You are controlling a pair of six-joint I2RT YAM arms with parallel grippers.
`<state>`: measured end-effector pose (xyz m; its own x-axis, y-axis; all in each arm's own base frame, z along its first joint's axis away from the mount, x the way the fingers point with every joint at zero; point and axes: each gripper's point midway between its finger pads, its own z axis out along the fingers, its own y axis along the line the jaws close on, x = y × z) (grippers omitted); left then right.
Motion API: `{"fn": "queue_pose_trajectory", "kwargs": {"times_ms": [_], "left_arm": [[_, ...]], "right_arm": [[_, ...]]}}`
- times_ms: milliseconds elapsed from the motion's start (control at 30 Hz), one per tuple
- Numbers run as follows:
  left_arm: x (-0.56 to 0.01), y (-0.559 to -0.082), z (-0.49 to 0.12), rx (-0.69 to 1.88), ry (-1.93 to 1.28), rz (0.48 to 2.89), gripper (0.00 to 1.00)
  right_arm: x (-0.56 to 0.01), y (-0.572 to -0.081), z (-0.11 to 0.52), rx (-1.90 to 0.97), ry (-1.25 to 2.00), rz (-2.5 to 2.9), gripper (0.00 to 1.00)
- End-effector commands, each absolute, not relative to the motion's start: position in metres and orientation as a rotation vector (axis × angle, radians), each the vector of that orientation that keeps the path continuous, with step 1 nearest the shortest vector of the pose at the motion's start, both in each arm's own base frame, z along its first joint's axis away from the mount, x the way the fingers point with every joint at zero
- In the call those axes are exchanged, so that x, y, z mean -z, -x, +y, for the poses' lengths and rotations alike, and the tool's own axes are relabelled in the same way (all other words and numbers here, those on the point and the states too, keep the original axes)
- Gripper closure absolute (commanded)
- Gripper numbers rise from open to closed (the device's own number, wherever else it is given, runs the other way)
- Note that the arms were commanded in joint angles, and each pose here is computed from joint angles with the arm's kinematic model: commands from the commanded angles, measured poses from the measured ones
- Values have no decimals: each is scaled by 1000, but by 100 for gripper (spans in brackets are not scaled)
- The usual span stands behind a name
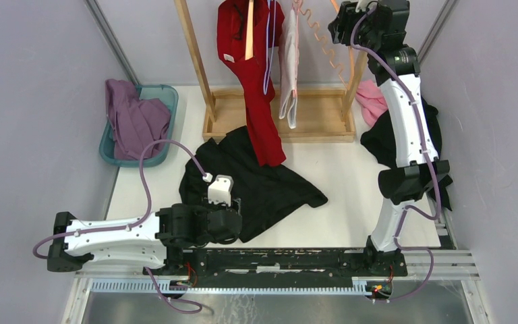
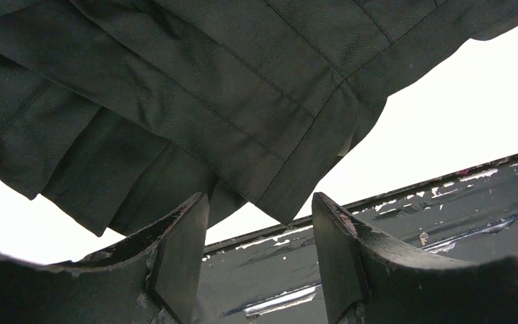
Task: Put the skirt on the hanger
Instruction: Pick up the hanger from the clothesline.
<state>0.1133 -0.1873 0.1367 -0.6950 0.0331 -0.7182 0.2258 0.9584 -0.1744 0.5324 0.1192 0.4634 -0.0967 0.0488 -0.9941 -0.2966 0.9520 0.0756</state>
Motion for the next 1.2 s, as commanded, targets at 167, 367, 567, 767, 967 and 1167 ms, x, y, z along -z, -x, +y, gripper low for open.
{"fn": "queue_pose_trajectory", "kwargs": {"times_ms": [167, 367, 567, 767, 967, 1167], "left_arm": [[-153, -120, -188, 373, -74, 2276, 36], [-152, -119, -186, 377, -66, 2277, 36], [-152, -119, -185, 384, -59, 2276, 36], [-153, -120, -183, 390, -49, 2270, 36], [-153, -120, -183, 391, -47, 2269, 36], [-151, -119, -186, 400, -56, 2275, 36]], "right_arm": [[-488, -532, 128, -358, 212, 1561, 67], [-513, -519, 130, -375, 226, 1494, 93], [-548, -496, 125, -369, 216, 1384, 98], [-581, -465, 117, -356, 200, 1280, 98], [-593, -435, 111, -351, 200, 1289, 98], [-571, -390, 94, -308, 164, 1391, 98]]}}
